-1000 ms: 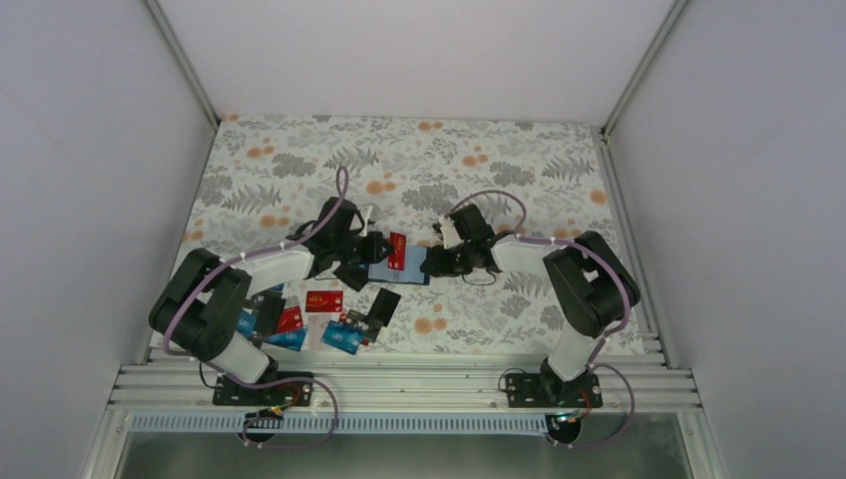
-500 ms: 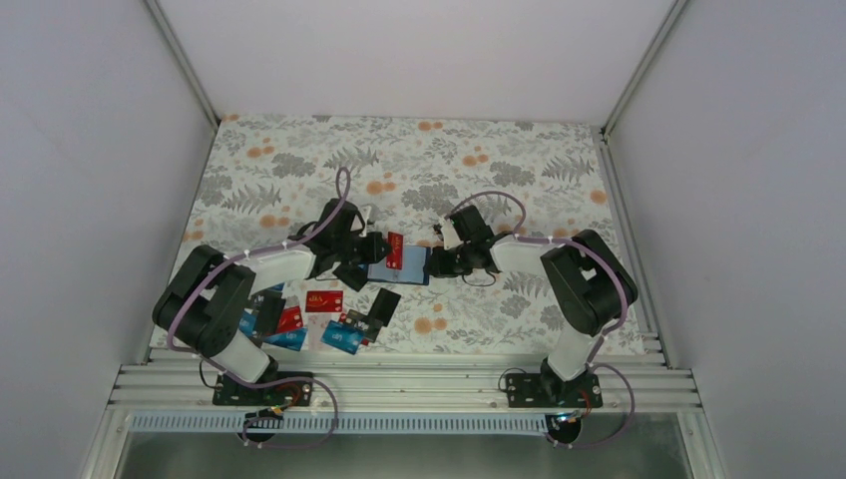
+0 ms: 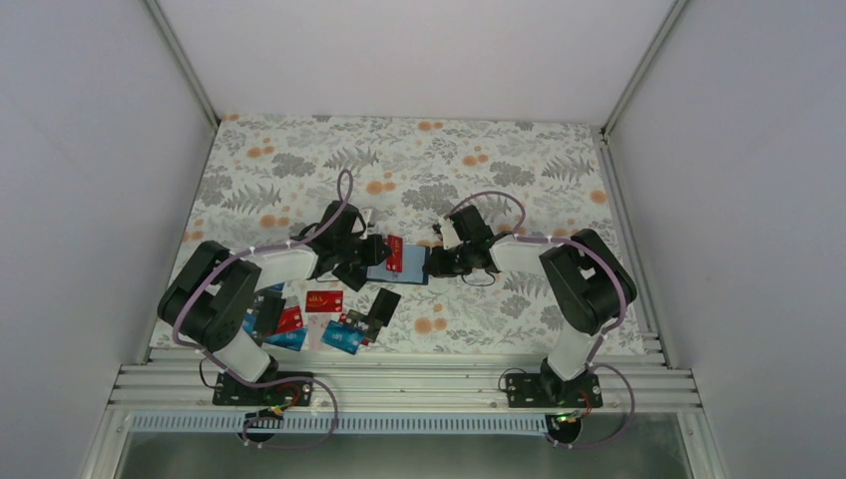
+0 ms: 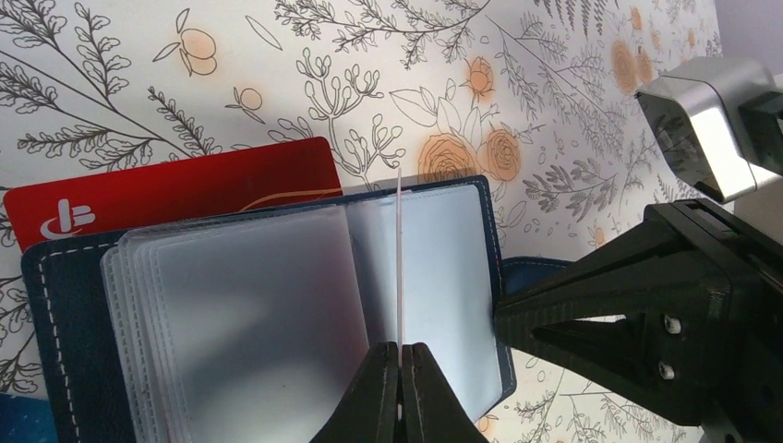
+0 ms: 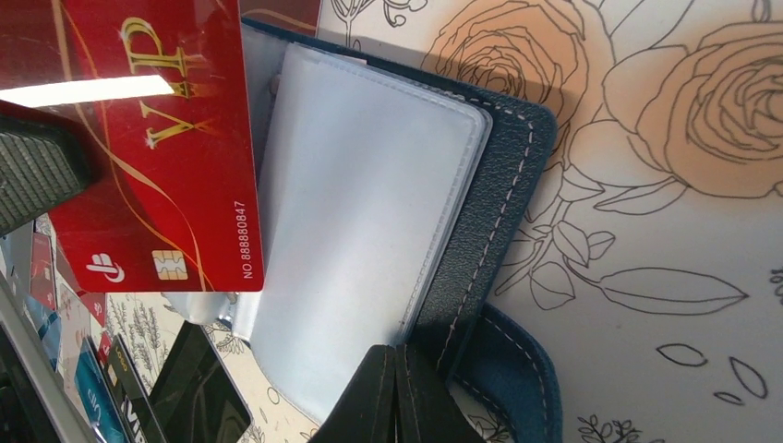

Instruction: Put the credit cards into the card holder

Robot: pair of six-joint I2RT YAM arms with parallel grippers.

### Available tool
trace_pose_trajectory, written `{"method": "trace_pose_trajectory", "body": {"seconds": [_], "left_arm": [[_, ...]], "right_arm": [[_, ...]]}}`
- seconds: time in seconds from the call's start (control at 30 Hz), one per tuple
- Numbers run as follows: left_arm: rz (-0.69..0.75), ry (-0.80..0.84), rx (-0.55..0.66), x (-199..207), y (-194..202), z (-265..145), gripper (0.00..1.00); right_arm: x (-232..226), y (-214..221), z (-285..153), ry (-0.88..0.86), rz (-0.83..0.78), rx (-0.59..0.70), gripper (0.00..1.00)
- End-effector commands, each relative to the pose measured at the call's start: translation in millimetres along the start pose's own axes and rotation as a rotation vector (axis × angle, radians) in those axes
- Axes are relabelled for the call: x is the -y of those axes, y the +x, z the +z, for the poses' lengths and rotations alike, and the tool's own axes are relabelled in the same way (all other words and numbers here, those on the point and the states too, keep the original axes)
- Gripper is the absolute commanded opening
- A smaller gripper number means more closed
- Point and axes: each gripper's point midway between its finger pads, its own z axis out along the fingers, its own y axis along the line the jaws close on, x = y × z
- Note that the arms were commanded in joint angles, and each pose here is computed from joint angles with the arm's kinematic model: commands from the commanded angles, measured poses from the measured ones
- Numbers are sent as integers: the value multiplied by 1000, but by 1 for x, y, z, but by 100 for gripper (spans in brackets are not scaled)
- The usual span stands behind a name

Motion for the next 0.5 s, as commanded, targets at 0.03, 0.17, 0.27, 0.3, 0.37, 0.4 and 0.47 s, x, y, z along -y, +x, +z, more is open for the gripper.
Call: {"method": "trace_pose_trajectory", "body": {"seconds": [0.03, 0.17, 0.27, 0.3, 0.37, 0.4, 0.47], "left_arm": [[-24, 8, -17, -3, 9, 3, 2], [-65, 19, -30, -3, 15, 3, 3], [-97, 42, -40, -2, 20, 3, 2], [-103, 51, -40, -2, 21, 4, 2], [-116, 66, -46, -1, 23, 5, 2], [-119, 76, -44, 0, 23, 5, 2], [-125, 94, -45, 3, 24, 6, 2]], "right_arm": [[14, 11, 9, 37, 1, -32, 4], [15, 12, 10, 35, 3, -35, 5], [15, 13, 11, 33, 3, -37, 5], [15, 13, 11, 33, 2, -37, 4], [16, 14, 12, 33, 4, -40, 4], [15, 14, 11, 32, 4, -40, 5], [16, 15, 12, 32, 3, -43, 4]]}}
